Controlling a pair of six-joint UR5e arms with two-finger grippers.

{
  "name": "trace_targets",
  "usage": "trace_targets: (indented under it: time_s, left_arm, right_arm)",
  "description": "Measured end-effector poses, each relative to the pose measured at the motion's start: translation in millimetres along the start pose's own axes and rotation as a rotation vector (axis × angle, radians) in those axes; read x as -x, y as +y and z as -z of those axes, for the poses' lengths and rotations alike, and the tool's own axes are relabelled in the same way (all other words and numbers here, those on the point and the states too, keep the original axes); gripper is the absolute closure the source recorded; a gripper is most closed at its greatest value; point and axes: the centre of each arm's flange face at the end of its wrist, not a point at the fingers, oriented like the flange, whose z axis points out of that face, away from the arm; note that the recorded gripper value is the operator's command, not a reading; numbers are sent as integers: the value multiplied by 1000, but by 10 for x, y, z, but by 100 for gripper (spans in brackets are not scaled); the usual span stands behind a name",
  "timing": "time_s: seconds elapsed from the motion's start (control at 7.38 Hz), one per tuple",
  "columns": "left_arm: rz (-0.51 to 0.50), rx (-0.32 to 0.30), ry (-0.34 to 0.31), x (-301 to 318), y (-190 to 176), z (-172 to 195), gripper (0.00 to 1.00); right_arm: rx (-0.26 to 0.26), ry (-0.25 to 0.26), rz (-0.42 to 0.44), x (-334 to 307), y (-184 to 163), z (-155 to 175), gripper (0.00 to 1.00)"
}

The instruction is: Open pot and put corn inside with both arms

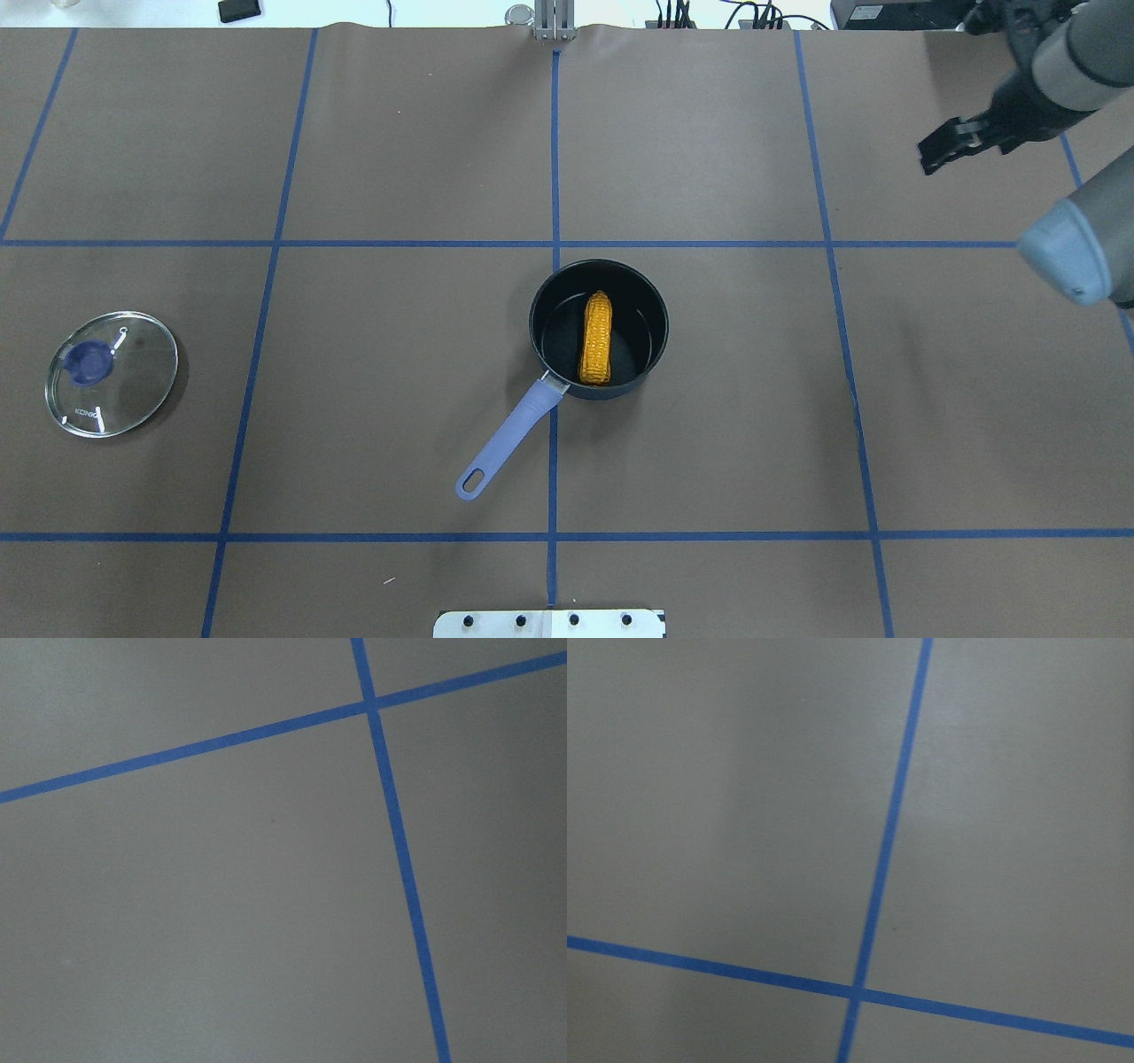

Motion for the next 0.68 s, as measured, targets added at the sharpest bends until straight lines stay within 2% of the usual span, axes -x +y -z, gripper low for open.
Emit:
trace_targets:
  time_s: [0.14, 0.27, 0.68]
  left_arm:
    - [3, -1, -5, -7, -4, 4, 1]
    - [-4, -3, -23, -23, -19, 22, 1]
    - [-34, -7, -67, -122, -76, 83, 1]
  right_arm:
    - [40, -1, 28, -640, 186, 28, 0]
    - [71, -20, 8, -1204, 484, 23, 0]
    - [132, -60, -189, -2329, 1675, -46, 0]
